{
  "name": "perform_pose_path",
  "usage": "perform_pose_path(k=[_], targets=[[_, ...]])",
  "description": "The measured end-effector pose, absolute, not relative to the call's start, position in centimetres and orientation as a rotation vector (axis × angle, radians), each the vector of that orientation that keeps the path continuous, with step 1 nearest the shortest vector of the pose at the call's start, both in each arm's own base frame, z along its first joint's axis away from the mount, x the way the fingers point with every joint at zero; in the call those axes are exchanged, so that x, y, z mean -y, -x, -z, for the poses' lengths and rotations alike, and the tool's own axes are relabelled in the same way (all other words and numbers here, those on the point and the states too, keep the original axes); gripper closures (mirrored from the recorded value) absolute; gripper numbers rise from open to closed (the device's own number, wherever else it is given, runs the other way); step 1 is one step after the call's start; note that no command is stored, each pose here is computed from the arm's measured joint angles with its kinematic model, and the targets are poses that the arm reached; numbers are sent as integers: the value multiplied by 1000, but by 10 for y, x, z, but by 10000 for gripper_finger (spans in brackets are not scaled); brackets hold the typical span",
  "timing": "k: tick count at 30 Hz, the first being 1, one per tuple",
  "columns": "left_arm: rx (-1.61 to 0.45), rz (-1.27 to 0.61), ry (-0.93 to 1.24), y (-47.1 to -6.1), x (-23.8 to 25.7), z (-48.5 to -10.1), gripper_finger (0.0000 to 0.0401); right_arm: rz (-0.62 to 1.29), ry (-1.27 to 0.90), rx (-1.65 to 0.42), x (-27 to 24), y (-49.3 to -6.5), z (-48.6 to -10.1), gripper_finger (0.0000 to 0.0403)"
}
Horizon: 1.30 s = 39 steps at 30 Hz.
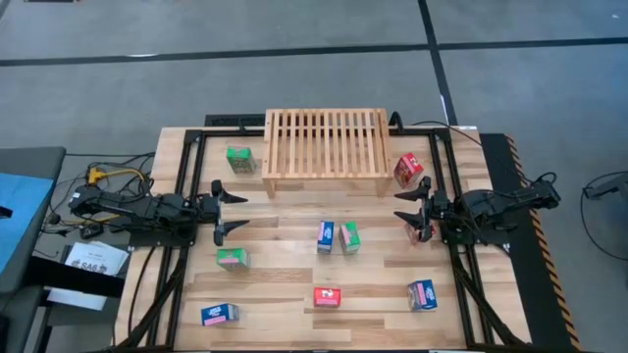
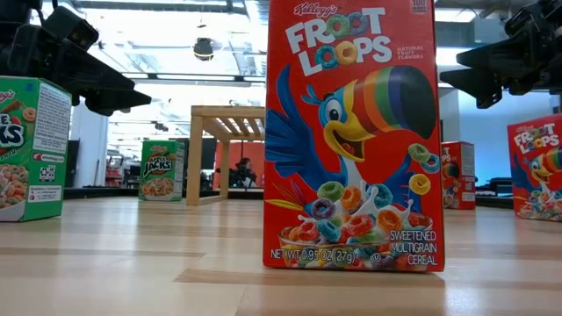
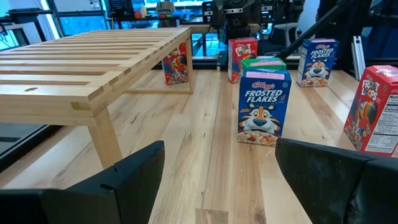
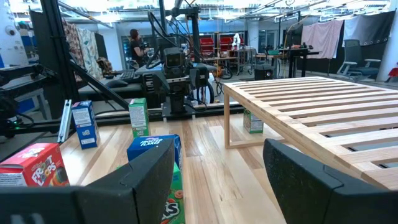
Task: Stack cereal on shelf
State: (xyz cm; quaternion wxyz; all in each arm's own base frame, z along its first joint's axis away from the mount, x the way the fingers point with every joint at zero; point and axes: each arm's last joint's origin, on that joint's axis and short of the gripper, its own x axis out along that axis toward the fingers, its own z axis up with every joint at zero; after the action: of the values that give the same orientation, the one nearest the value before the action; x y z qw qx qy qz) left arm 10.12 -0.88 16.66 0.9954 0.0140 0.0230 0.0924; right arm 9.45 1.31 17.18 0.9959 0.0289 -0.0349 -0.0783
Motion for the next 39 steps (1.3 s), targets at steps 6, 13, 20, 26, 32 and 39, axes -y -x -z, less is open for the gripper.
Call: perform_pose_path(k=[6,13,20,26,32,39], targets=[[-46,-185,-28,-101,9,-167,103,157,-58,70,-13,-95,-172,131],[-47,-185,-28,-101,9,-167,103,157,-58,70,-13,-95,-172,131],[-48,-132,-27,-101,10,-166,103,157,-58,70,-13,-95,-172,131],[-49,-92,-26,-102,11,-166,103,157,-58,69,-13,-95,-172,131],[-49,-93,-26,-102,11,-166,103,157,-58,70,-13,-95,-172,131],[-49,-95,-26,-102,11,-166,103,158,-58,70,-13,-95,-172,131]])
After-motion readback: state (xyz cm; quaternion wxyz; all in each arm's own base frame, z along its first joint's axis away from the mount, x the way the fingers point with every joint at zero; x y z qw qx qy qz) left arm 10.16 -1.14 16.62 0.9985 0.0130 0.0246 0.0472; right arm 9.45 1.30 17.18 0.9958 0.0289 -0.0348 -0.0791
